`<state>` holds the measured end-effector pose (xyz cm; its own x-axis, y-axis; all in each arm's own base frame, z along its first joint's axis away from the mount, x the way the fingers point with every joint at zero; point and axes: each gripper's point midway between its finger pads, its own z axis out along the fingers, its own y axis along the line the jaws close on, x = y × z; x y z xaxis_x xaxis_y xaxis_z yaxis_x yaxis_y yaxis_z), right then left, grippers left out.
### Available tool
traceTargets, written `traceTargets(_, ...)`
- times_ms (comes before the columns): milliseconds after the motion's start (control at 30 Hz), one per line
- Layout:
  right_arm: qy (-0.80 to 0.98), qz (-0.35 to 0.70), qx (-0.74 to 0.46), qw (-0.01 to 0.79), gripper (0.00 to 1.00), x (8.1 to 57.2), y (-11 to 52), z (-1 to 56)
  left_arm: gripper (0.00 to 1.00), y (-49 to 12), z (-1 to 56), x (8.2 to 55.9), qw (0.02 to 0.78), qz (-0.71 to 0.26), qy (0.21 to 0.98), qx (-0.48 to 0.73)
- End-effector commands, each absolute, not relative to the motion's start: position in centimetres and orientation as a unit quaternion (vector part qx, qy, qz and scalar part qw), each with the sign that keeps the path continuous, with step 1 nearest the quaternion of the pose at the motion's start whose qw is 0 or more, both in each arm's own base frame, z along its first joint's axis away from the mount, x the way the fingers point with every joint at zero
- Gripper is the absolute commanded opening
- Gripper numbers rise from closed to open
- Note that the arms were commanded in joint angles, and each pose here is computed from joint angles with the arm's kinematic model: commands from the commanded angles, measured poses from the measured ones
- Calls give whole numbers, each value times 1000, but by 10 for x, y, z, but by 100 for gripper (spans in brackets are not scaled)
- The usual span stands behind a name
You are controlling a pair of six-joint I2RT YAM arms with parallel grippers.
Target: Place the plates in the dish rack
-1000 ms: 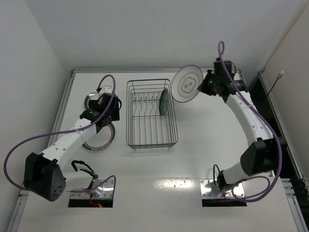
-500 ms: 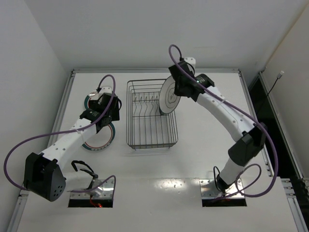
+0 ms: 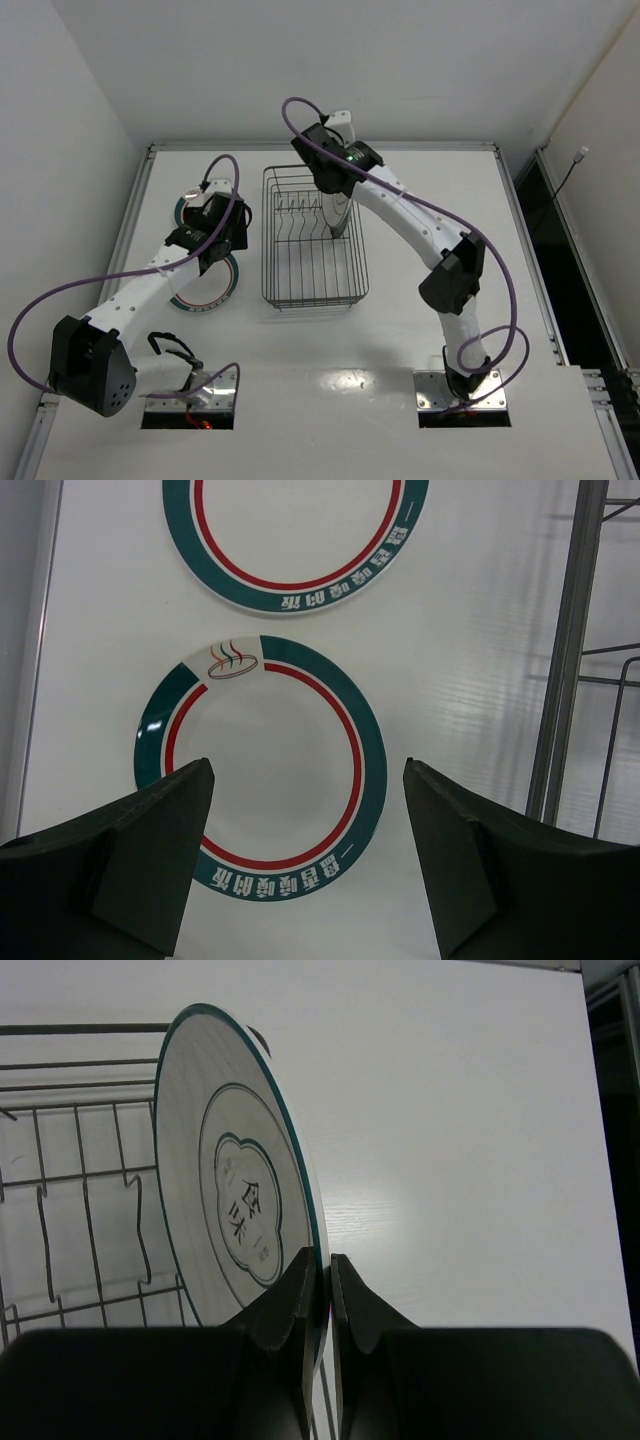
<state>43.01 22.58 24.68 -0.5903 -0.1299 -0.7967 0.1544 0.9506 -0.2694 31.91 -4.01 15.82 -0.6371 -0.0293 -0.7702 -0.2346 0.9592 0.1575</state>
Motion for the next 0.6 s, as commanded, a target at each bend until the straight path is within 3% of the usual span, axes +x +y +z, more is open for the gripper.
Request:
traceTargets(0,858,-195,-9,476,0,433,230,263,74,-43,175,327,441,116,886,-86)
traceTargets(300,868,-232,-52,435,0,417,239,211,74,-43,172,327,437,118,888,-85)
traceTargets(567,840,-211,-39,499,0,423,235,283,74,-43,172,327,437,118,888,-85)
